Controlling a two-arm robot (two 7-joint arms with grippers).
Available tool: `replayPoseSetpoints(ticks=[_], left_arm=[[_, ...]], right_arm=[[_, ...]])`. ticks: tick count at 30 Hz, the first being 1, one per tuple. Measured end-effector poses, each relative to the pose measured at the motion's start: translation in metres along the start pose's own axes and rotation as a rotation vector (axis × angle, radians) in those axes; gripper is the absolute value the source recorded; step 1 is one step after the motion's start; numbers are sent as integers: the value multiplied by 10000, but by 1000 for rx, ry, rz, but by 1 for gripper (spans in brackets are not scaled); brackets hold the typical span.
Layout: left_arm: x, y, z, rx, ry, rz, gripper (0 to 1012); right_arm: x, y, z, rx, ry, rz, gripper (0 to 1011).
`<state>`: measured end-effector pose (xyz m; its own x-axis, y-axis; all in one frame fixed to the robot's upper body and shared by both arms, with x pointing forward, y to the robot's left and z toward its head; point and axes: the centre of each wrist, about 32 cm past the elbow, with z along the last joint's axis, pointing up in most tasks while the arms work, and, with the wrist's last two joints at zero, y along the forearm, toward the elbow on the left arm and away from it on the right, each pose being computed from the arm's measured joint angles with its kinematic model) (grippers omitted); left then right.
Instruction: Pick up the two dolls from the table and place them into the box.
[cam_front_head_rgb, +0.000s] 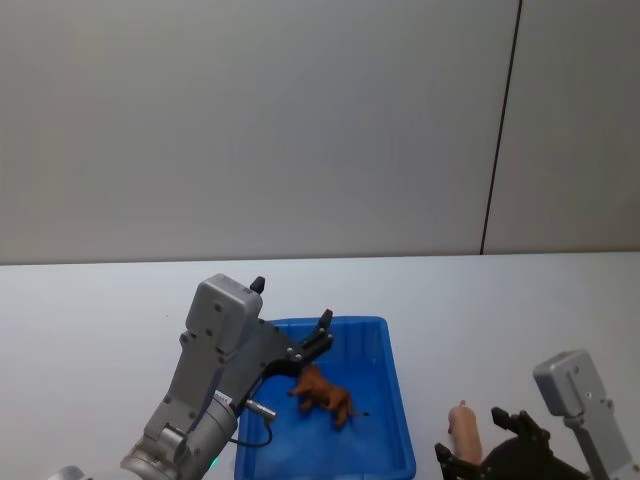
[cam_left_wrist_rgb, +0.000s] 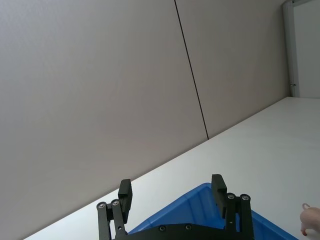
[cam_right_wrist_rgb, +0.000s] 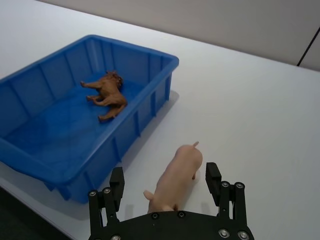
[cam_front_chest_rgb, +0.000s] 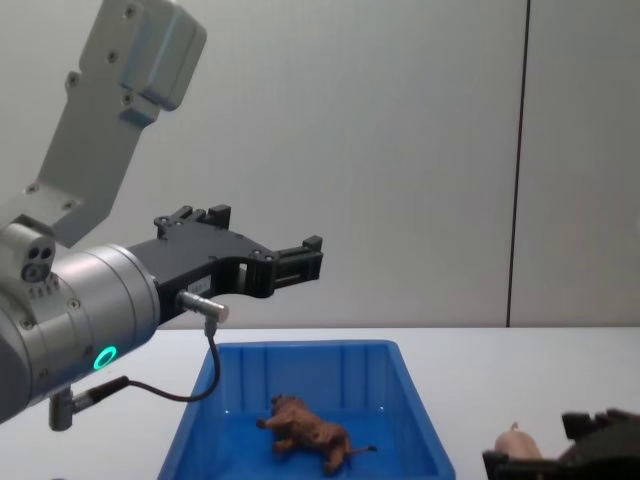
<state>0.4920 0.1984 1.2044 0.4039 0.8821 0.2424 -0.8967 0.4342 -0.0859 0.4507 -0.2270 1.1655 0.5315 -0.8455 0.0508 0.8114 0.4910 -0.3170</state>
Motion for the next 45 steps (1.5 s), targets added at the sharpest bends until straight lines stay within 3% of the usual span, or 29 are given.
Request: replayPoseSetpoints(ticks=[5, 13, 27, 29, 39, 45], left_arm=[[0, 0, 0, 0, 0, 0, 1002], [0, 0, 0, 0, 0, 0, 1001], [0, 0, 0, 0, 0, 0, 1002], [0, 0, 0, 0, 0, 0, 1001], [0, 0, 0, 0, 0, 0, 1001], [0, 0, 0, 0, 0, 0, 1001]], right_arm=[[2, 27, -77, -30, 26, -12, 1001], [12, 86, -157, -63, 60, -20, 837], [24, 141, -200, -57, 80, -48, 373], [27, 140, -196, -50, 77, -54, 346], [48, 131, -54, 40, 31, -79, 334], [60, 150, 154, 120, -8, -53, 333]])
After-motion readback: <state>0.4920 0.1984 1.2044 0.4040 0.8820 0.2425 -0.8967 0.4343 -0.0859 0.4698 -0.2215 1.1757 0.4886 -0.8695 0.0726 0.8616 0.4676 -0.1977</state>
